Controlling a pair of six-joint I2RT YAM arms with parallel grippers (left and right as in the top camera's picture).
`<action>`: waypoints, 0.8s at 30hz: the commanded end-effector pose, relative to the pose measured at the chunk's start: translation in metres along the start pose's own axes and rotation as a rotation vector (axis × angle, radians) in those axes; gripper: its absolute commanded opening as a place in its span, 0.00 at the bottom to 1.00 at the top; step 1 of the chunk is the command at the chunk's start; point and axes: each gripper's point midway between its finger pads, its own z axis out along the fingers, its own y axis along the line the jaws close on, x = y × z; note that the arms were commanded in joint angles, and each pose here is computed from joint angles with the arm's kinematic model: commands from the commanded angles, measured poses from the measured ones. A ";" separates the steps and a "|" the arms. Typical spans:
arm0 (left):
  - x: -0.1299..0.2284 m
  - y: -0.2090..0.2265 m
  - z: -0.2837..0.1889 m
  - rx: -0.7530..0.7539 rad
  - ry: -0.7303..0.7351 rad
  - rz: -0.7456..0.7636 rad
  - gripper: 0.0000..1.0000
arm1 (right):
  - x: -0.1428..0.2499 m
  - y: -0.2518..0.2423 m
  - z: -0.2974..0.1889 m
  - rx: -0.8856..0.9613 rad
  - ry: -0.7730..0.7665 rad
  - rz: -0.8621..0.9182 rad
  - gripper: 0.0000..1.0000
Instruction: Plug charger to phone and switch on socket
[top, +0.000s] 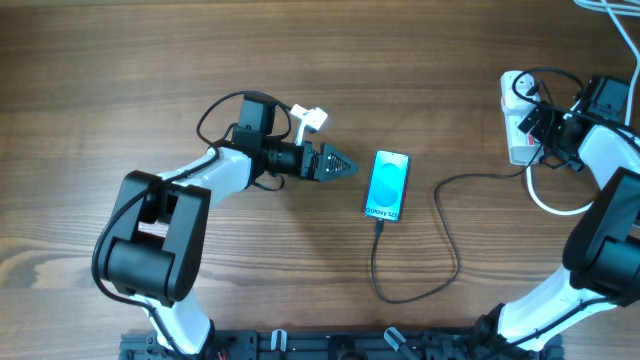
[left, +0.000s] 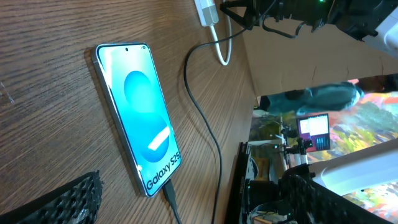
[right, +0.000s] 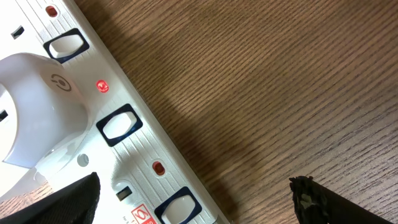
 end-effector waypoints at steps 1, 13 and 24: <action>0.000 0.000 0.000 0.001 0.001 0.003 1.00 | 0.000 -0.001 -0.002 0.015 -0.009 -0.021 1.00; 0.000 0.000 0.000 0.001 0.001 0.003 1.00 | 0.000 -0.001 -0.002 0.015 -0.009 -0.021 1.00; 0.001 -0.011 0.005 0.011 0.012 0.030 1.00 | 0.000 -0.001 -0.002 0.015 -0.009 -0.021 1.00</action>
